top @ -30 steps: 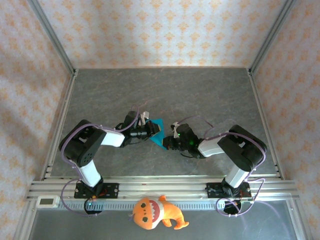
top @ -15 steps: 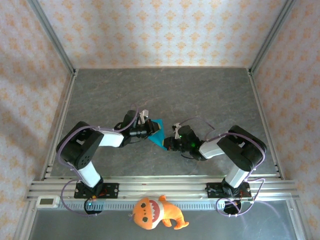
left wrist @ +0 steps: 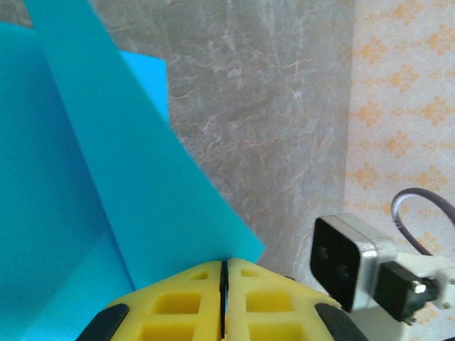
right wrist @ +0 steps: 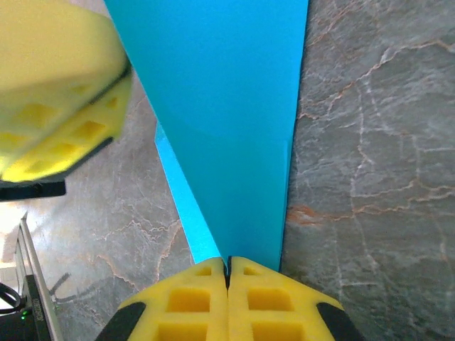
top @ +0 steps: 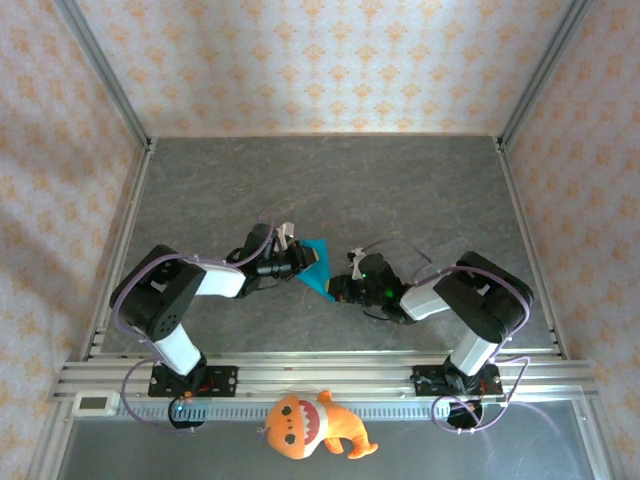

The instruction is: Fold a paper plane with a square sheet of paper (pick it up from the middle)

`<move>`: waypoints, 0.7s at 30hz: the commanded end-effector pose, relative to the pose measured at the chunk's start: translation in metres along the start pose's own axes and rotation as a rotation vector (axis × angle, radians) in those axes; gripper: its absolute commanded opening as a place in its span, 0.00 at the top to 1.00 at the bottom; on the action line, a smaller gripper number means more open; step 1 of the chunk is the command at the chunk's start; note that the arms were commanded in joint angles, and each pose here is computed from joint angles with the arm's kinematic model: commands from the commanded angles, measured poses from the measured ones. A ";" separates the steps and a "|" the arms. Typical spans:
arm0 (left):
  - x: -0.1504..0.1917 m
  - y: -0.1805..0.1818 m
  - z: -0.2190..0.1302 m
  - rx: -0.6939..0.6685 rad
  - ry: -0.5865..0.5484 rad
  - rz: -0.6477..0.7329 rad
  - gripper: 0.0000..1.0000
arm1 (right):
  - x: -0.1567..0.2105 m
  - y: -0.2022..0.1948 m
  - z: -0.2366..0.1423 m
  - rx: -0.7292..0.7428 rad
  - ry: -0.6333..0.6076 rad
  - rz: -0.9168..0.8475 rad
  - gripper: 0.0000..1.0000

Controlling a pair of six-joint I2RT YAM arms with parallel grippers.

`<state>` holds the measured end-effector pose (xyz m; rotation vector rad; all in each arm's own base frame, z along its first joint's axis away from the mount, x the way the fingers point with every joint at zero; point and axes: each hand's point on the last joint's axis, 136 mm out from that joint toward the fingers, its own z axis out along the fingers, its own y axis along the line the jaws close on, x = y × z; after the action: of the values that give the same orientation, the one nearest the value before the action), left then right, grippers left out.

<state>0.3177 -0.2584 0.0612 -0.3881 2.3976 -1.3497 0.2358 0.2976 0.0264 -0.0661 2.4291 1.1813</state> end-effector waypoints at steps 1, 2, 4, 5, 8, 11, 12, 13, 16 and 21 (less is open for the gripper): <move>-0.005 -0.014 0.007 0.050 0.011 0.023 0.91 | 0.007 -0.010 -0.003 0.035 0.006 0.016 1.00; -0.005 -0.012 0.008 0.043 0.016 0.022 0.91 | 0.007 -0.011 -0.003 0.037 0.006 0.016 1.00; -0.005 -0.010 0.011 0.037 0.020 0.020 0.91 | 0.007 -0.010 -0.003 0.032 0.007 0.014 0.99; -0.005 -0.009 0.012 0.036 0.022 0.018 0.91 | 0.007 -0.009 -0.003 0.030 0.009 0.014 0.98; -0.004 -0.004 0.013 0.026 0.028 0.013 0.91 | 0.007 -0.008 -0.002 0.026 0.015 0.015 0.94; -0.003 -0.003 0.014 0.021 0.031 0.010 0.91 | 0.006 -0.008 -0.002 0.029 0.011 0.015 0.94; -0.003 -0.002 0.014 0.019 0.029 0.012 0.91 | 0.007 -0.008 -0.002 0.029 0.011 0.015 0.95; -0.003 -0.001 0.015 0.015 0.029 0.013 0.91 | 0.007 -0.008 -0.002 0.028 0.012 0.014 0.96; -0.001 0.002 0.017 0.013 0.037 0.012 0.91 | 0.007 -0.007 -0.002 0.022 0.015 0.012 1.00; 0.000 0.005 0.019 0.011 0.043 0.008 0.91 | 0.009 -0.010 -0.003 0.026 0.011 0.013 1.00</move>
<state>0.3192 -0.2642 0.0407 -0.3979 2.4594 -1.3530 0.2354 0.2972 0.0264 -0.0630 2.4269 1.1846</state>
